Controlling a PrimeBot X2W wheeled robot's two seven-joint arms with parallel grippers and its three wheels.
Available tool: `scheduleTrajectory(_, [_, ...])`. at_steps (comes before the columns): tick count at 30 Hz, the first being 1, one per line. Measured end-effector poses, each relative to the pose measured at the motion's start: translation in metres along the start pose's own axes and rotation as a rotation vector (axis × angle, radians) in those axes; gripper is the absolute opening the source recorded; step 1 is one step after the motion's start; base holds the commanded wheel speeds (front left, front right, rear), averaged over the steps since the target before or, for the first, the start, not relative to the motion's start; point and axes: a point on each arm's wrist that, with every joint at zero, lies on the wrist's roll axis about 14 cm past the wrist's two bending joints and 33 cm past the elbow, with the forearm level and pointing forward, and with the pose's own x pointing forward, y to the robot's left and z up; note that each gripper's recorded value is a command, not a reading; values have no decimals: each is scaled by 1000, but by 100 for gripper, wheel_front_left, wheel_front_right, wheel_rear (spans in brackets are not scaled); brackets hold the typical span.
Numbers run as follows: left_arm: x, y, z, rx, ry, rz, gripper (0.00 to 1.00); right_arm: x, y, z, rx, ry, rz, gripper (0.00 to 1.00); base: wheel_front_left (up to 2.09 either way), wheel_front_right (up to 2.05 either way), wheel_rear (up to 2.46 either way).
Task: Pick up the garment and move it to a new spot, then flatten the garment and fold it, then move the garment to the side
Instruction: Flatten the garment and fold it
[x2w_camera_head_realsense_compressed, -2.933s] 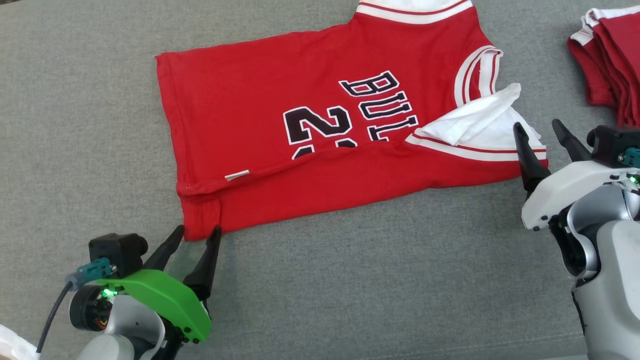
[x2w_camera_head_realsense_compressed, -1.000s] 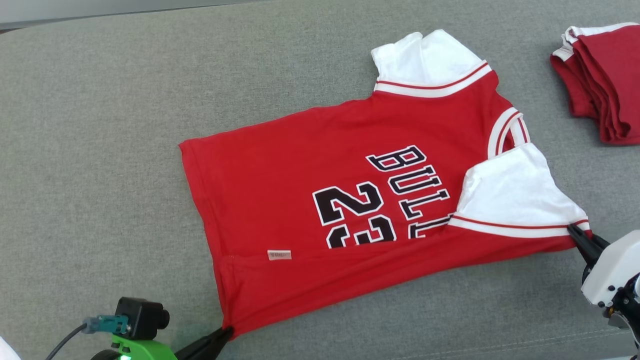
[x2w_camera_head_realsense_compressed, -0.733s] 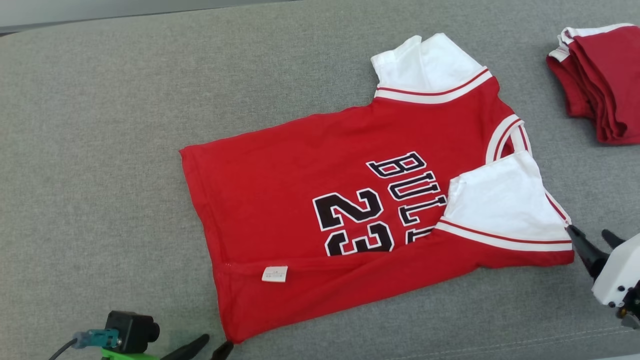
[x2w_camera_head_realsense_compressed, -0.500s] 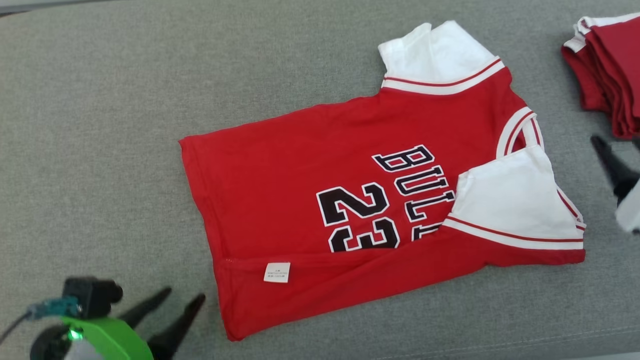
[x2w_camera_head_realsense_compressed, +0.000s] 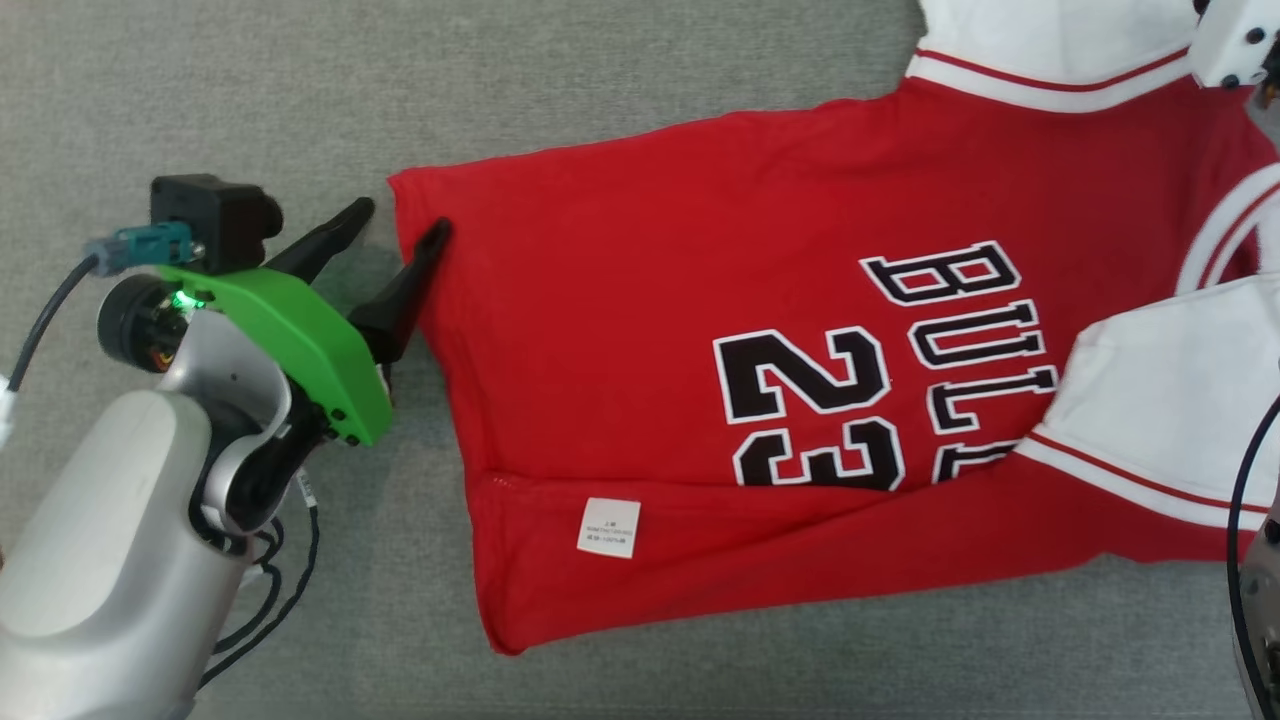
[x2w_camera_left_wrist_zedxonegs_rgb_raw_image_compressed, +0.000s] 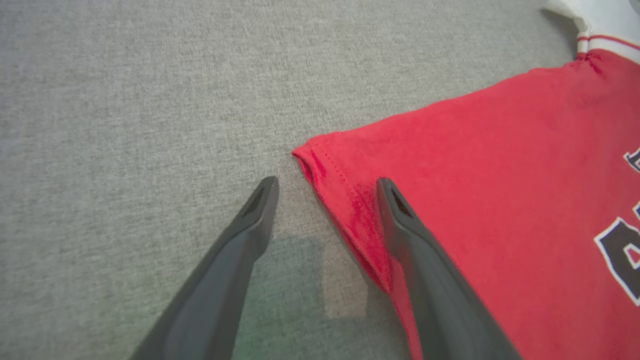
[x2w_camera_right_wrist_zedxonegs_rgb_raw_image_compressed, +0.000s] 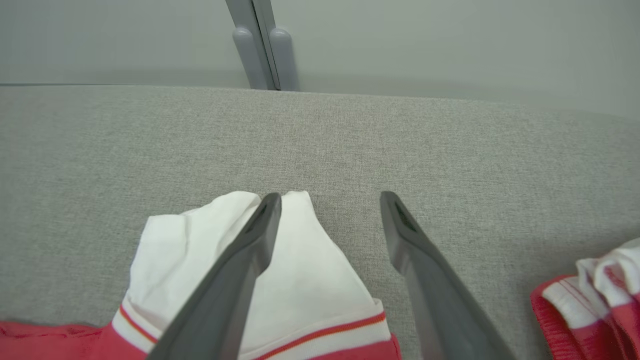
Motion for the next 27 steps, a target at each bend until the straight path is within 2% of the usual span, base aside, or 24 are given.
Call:
scheduleTrajectory(3, [4, 8, -8, -6, 22, 18, 100, 28, 19, -32, -15, 112, 29, 100, 0, 0, 0])
scheduleTrajectory(7, [5, 23, -12, 3, 39, 49, 100, 53, 35, -57, -19, 171, 55, 100, 0, 0, 0])
scheduleTrajectory(17, [17, 17, -7, 31, 47, 12, 100, 59, 44, -61, -18, 163, 83, 100, 0, 0, 0])
scheduleTrajectory(18, [18, 17, -8, 36, 55, 8, 100, 58, 44, -61, -21, 162, 85, 93, 0, 0, 0])
scheduleTrajectory(19, [19, 16, -8, 41, 60, 4, 100, 58, 45, -61, -23, 158, 88, 66, 0, 0, 0])
scheduleTrajectory(20, [20, 15, -8, 41, 62, -2, 100, 58, 46, -61, -26, 155, 93, 44, 0, 0, 0])
scheduleTrajectory(21, [21, 13, -8, 40, 64, -8, 18, 58, 47, -61, -27, 149, 98, 0, 0, 0, 0])
scheduleTrajectory(22, [22, 11, -8, 45, 63, -16, 0, 58, 49, -60, -31, 142, 104, 0, 0, 0, 0])
scheduleTrajectory(27, [23, -6, -8, 52, 57, -65, 0, 54, 53, -48, -19, 63, 119, 0, 0, 0, 0])
